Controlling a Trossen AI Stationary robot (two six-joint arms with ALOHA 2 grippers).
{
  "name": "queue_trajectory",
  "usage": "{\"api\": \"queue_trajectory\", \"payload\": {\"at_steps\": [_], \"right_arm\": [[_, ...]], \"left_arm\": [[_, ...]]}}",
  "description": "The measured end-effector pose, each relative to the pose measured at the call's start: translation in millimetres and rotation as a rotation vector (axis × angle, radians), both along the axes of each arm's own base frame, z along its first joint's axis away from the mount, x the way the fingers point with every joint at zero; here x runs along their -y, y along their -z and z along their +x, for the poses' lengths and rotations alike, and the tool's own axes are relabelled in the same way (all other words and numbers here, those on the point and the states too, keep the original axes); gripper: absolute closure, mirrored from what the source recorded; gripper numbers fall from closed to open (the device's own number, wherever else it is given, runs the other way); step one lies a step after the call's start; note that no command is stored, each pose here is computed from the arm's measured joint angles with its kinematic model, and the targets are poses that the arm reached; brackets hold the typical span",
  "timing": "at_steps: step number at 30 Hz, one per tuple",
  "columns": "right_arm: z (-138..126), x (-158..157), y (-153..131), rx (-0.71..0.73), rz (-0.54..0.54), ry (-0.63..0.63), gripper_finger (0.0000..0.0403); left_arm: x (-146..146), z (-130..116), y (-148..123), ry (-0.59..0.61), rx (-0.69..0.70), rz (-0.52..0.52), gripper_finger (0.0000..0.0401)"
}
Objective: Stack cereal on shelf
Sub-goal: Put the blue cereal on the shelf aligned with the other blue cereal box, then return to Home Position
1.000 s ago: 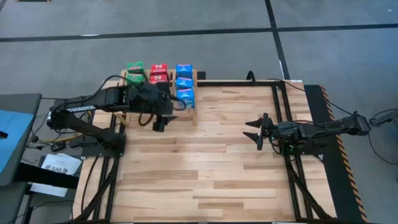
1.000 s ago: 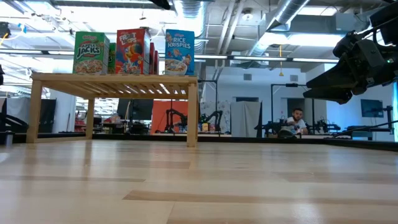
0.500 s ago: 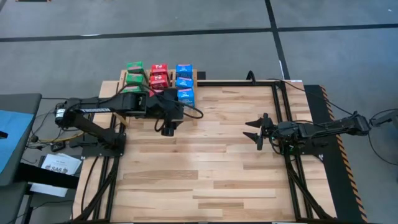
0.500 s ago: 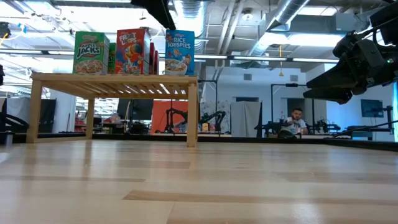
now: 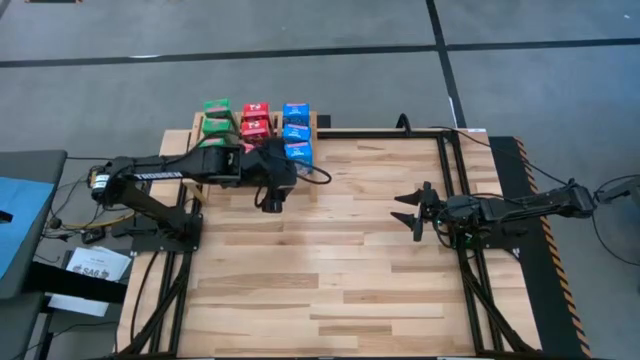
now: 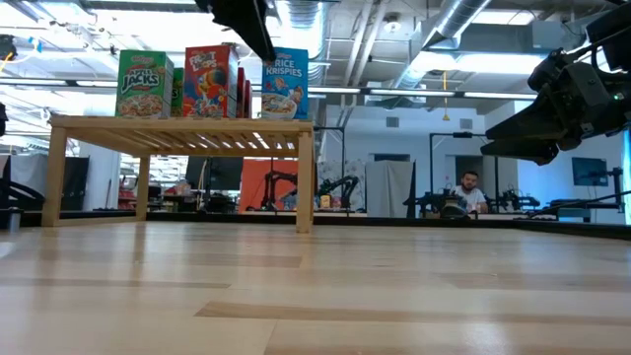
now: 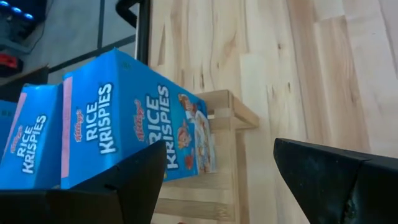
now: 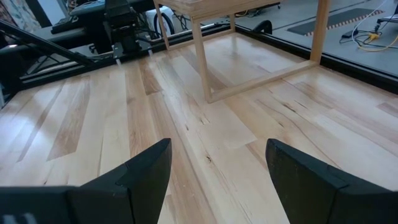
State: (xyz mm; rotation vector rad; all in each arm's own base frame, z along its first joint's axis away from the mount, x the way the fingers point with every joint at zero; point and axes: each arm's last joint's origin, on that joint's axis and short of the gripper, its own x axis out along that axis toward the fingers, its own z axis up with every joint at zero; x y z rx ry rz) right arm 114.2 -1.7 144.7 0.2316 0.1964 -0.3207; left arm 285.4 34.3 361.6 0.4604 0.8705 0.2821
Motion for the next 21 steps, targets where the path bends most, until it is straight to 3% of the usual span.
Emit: {"api": "queue_trajectory", "payload": {"at_steps": [12,21], "right_arm": [[0.0,0.0,0.1,-0.001,0.000,0.000,0.0117],[0.0,0.0,0.1,0.000,0.000,0.000,0.0117]], "left_arm": [[-10.2,-2.6,1.2,-0.049,-0.009,-0.017,0.0112],[5.1,-9.2,-0.6,-0.078,-0.002,-0.056,0.0112]]}}
